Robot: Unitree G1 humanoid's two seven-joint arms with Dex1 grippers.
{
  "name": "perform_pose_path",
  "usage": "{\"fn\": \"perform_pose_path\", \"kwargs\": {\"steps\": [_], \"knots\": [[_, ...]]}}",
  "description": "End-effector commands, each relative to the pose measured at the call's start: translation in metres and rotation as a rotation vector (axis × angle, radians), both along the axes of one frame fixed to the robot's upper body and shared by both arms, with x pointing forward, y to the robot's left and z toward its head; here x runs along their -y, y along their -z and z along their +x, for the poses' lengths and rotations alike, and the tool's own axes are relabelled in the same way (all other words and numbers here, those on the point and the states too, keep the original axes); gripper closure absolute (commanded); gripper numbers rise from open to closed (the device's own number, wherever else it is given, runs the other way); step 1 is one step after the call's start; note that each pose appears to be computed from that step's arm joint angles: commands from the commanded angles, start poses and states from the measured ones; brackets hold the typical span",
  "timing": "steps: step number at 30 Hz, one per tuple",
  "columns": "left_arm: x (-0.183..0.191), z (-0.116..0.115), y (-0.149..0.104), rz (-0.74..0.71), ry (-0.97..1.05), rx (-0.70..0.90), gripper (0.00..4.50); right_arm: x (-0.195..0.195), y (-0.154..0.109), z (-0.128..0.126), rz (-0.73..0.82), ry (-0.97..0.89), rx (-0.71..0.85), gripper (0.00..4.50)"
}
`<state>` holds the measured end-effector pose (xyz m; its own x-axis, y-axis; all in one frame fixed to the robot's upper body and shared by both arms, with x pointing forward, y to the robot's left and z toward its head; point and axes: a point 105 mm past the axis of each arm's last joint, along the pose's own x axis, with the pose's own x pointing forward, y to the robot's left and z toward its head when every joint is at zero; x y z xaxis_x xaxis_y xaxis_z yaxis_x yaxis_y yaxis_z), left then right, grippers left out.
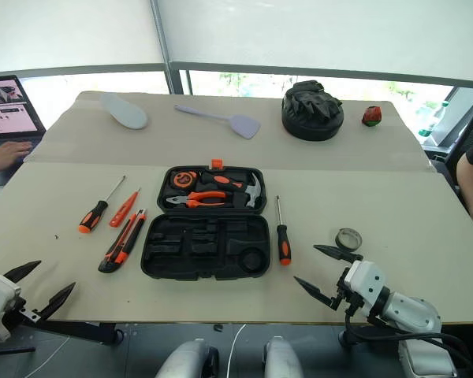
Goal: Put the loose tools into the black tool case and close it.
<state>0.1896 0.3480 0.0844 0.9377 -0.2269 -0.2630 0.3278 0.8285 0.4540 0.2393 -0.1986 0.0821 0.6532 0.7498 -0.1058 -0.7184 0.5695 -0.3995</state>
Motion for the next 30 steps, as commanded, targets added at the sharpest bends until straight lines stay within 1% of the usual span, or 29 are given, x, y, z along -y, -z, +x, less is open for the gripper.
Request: {"fn": "perform_pose_path", "kwargs": {"steps": [1,3,6,11,13,15,17,20,22,23,24,26,28,30], "knots": [[-0.001,0.004,-0.007,-0.015,-0.013,0.022,0.00,-0.003,-0.007,0.003,0.001,-0.010,0.040,0.07],[0.000,0.008,-0.010,-0.074,-0.043,0.047,0.00,-0.007,-0.008,0.005,0.006,-0.020,0.041,0.07],[-0.004,0.008,-0.014,-0.110,-0.093,0.081,0.00,-0.014,-0.013,0.009,0.032,-0.032,0.048,0.07],[-0.021,-0.001,-0.021,-0.218,-0.227,0.117,0.00,-0.030,-0.037,0.016,0.125,-0.054,0.102,0.07],[-0.029,-0.011,-0.015,-0.292,-0.285,0.072,0.00,-0.036,-0.049,0.021,0.173,-0.055,0.129,0.07],[-0.046,-0.026,-0.007,-0.380,-0.425,0.028,0.00,-0.043,-0.062,0.026,0.212,-0.057,0.164,0.07],[-0.056,-0.039,-0.006,-0.408,-0.493,0.030,0.00,-0.049,-0.072,0.029,0.236,-0.061,0.198,0.07],[-0.057,-0.041,-0.010,-0.425,-0.512,0.024,0.00,-0.053,-0.076,0.032,0.247,-0.061,0.217,0.07],[-0.055,-0.037,-0.011,-0.429,-0.500,0.007,0.00,-0.055,-0.075,0.033,0.247,-0.061,0.217,0.07],[-0.053,-0.030,-0.014,-0.449,-0.501,-0.011,0.00,-0.056,-0.075,0.033,0.247,-0.069,0.215,0.07],[-0.049,-0.020,-0.019,-0.470,-0.487,-0.020,0.00,-0.058,-0.075,0.033,0.247,-0.076,0.215,0.07],[-0.035,0.006,-0.039,-0.517,-0.416,0.001,0.00,-0.060,-0.076,0.033,0.247,-0.088,0.218,0.07],[-0.025,0.028,-0.055,-0.519,-0.360,-0.001,0.00,-0.061,-0.078,0.035,0.247,-0.090,0.223,0.07],[-0.019,0.053,-0.064,-0.501,-0.332,-0.051,0.00,-0.063,-0.080,0.037,0.252,-0.095,0.229,0.07]]}}
